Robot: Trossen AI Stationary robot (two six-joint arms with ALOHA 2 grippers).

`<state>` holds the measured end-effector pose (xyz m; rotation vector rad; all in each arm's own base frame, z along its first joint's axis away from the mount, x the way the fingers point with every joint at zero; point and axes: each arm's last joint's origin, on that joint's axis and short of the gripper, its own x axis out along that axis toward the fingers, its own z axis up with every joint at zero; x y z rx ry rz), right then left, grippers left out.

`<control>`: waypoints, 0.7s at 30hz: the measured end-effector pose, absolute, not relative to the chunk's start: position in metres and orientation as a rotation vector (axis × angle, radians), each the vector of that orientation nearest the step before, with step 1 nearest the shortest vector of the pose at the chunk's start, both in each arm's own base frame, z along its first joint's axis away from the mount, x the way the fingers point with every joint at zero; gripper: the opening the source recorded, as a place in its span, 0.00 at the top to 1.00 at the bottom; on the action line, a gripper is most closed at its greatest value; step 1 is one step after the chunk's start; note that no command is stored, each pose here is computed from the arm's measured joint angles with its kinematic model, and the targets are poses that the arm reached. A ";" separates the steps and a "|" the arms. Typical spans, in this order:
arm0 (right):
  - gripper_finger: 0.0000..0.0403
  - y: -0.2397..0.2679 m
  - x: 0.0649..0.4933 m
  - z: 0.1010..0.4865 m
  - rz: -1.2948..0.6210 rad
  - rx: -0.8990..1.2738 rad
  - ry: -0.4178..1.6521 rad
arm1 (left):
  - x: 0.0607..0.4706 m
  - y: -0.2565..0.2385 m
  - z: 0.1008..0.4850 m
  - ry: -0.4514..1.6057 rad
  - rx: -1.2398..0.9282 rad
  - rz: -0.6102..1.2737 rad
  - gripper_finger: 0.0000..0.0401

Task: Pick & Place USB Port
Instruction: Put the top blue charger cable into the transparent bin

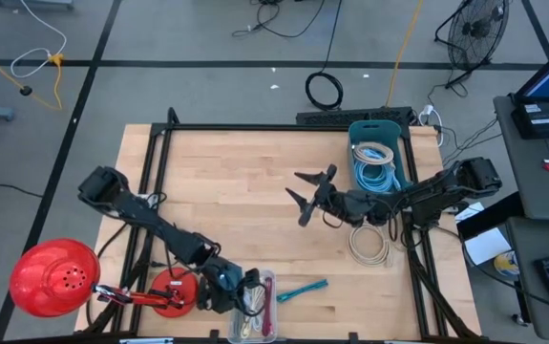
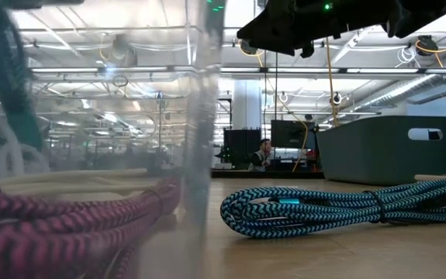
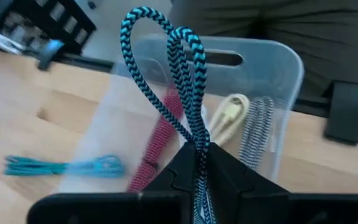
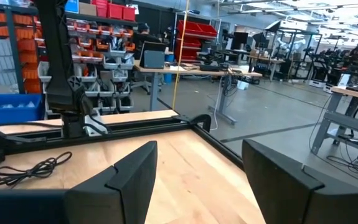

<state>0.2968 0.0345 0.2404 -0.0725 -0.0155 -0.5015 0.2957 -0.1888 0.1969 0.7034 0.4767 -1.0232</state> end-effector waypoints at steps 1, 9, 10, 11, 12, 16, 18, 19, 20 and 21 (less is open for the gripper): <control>0.44 0.034 0.297 0.240 -0.502 -0.072 -0.016 | 0.296 -0.189 0.195 0.488 0.694 -1.024 0.93; 0.44 0.033 0.297 0.240 -0.505 -0.074 -0.009 | 0.305 -0.194 0.193 0.480 0.608 -0.897 0.93; 0.44 0.033 0.297 0.240 -0.505 -0.074 -0.009 | 0.305 -0.194 0.192 0.489 0.601 -0.886 0.93; 0.44 0.033 0.297 0.240 -0.505 -0.074 -0.009 | 0.305 -0.194 0.191 0.499 0.593 -0.877 0.93; 0.44 0.033 0.297 0.240 -0.505 -0.074 -0.009 | 0.304 -0.195 0.191 0.500 0.582 -0.870 0.93; 0.44 0.033 0.297 0.239 -0.504 -0.078 -0.001 | 0.305 -0.197 0.191 0.514 0.555 -0.827 0.92; 0.44 0.033 0.297 0.239 -0.504 -0.077 -0.002 | 0.304 -0.199 0.190 0.523 0.564 -0.783 0.90; 0.44 0.033 0.297 0.239 -0.504 -0.078 -0.002 | 0.303 -0.200 0.190 0.518 0.583 -0.773 0.89; 0.44 0.033 0.297 0.239 -0.504 -0.077 -0.001 | 0.302 -0.202 0.190 0.508 0.609 -0.773 0.86; 0.44 0.033 0.297 0.239 -0.504 -0.077 -0.001 | 0.301 -0.204 0.190 0.500 0.635 -0.780 0.84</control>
